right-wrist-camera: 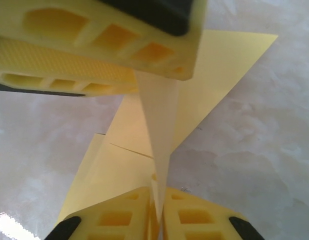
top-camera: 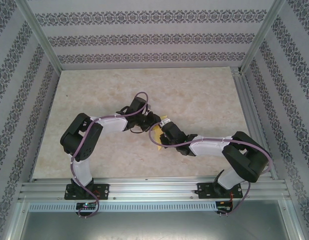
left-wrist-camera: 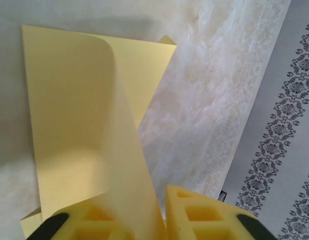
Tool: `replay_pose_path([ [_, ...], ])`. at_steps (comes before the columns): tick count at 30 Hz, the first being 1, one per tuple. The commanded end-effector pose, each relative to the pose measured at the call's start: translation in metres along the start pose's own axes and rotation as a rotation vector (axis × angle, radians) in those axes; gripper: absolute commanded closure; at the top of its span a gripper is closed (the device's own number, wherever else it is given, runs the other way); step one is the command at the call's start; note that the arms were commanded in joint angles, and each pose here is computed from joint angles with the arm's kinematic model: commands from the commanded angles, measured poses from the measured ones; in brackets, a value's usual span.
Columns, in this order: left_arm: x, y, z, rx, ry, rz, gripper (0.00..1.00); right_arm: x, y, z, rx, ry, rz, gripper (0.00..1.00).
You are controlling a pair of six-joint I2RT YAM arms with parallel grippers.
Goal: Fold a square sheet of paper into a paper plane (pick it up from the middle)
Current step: Fold the wing for the fifth time at the center of the table.
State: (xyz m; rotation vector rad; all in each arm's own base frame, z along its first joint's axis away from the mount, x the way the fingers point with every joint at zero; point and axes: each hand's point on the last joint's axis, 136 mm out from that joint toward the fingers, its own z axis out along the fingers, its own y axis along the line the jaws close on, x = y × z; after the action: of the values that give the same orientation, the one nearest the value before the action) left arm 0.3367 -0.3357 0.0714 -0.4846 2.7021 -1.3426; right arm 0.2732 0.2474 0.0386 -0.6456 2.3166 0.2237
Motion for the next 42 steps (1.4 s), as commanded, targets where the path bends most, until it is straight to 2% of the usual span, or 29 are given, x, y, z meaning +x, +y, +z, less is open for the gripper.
replay_pose_path([
  [1,-0.012,-0.011,-0.015,0.002,-0.043,0.038,0.85,-0.012,0.004,-0.011,-0.015,-0.06,0.029,0.76],
  [3,-0.014,-0.009,-0.017,-0.005,-0.049,0.046,0.89,-0.013,0.008,-0.016,-0.061,-0.071,0.063,0.74],
  [8,-0.025,-0.001,-0.021,0.01,-0.052,0.042,0.92,-0.018,0.013,-0.036,-0.214,-0.117,0.244,0.55],
  [11,-0.028,0.0,-0.02,0.044,-0.026,0.043,0.93,-0.021,0.008,-0.052,-0.32,-0.17,0.404,0.51],
  [15,-0.03,0.0,-0.019,0.068,-0.004,0.058,0.92,-0.027,-0.011,-0.06,-0.418,-0.206,0.613,0.51],
  [18,-0.033,0.002,-0.019,0.072,0.007,0.056,0.92,-0.02,-0.023,-0.051,-0.438,-0.157,0.707,0.53],
  [26,-0.039,0.01,-0.017,0.066,0.017,0.039,0.92,-0.022,-0.011,-0.025,-0.481,-0.098,0.681,0.6],
  [32,-0.039,0.012,-0.015,0.061,0.021,0.035,0.91,-0.018,0.007,-0.018,-0.492,-0.096,0.613,0.6],
  [42,-0.039,0.012,-0.013,0.062,0.031,0.029,0.91,-0.007,0.003,-0.001,-0.406,-0.076,0.533,0.62],
])
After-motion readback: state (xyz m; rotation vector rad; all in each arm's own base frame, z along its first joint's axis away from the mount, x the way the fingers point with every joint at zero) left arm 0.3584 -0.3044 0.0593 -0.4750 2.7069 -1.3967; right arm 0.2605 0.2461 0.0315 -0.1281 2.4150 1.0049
